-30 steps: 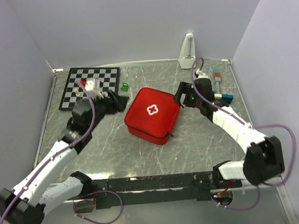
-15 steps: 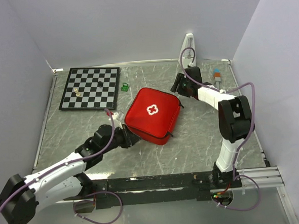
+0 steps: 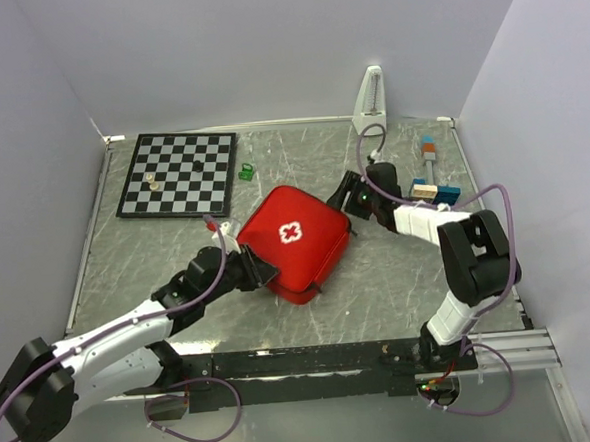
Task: Organize the medicine kit
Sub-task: Adjust the medicine box at the center of the board.
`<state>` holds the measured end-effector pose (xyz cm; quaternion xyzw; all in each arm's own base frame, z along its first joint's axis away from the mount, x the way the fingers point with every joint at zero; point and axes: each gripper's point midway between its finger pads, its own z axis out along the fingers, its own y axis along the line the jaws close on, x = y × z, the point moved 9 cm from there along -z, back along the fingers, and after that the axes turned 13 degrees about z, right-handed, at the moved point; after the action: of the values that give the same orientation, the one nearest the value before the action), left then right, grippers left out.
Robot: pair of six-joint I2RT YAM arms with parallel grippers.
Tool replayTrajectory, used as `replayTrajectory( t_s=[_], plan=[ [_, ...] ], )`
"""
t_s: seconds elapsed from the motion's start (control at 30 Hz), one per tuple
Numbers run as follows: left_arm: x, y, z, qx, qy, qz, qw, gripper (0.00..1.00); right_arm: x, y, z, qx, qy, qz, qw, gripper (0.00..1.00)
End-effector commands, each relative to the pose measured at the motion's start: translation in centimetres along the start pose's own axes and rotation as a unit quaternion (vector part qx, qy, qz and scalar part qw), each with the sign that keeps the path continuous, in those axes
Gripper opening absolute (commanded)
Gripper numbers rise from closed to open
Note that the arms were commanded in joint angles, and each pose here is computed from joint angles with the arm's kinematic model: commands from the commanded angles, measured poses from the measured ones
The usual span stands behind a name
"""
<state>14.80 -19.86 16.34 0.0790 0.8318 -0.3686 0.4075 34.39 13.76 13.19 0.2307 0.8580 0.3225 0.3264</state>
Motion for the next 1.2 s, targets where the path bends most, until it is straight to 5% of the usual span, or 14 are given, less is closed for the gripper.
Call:
replayTrajectory(
  t_s=[0.0,0.23,0.57,0.93,1.17],
  plan=[
    [-0.2,-0.2,-1.1,0.015,-0.037,-0.005,0.999,0.28,4.9,2.3,-2.2,-0.045,0.078,-0.035,0.995,0.70],
    [0.7,0.4,-3.7,0.037,-0.070,0.001,0.997,0.53,7.5,2.6,-5.4,-0.053,0.076,-0.038,0.995,0.74],
    [-1.7,1.5,-9.9,-0.084,-0.165,-0.083,0.979,0.55,8.0,2.0,-7.3,-0.041,0.056,-0.067,0.995,0.84],
    [2.6,3.3,-8.7,-0.207,-0.017,-0.230,0.951,0.61,7.1,2.9,-7.7,-0.045,0.045,-0.086,0.994,0.96],
    [3.1,3.2,-7.7,-0.167,-0.017,-0.231,0.958,0.77,7.3,3.0,-7.6,-0.057,0.059,-0.103,0.991,0.98]
  ],
)
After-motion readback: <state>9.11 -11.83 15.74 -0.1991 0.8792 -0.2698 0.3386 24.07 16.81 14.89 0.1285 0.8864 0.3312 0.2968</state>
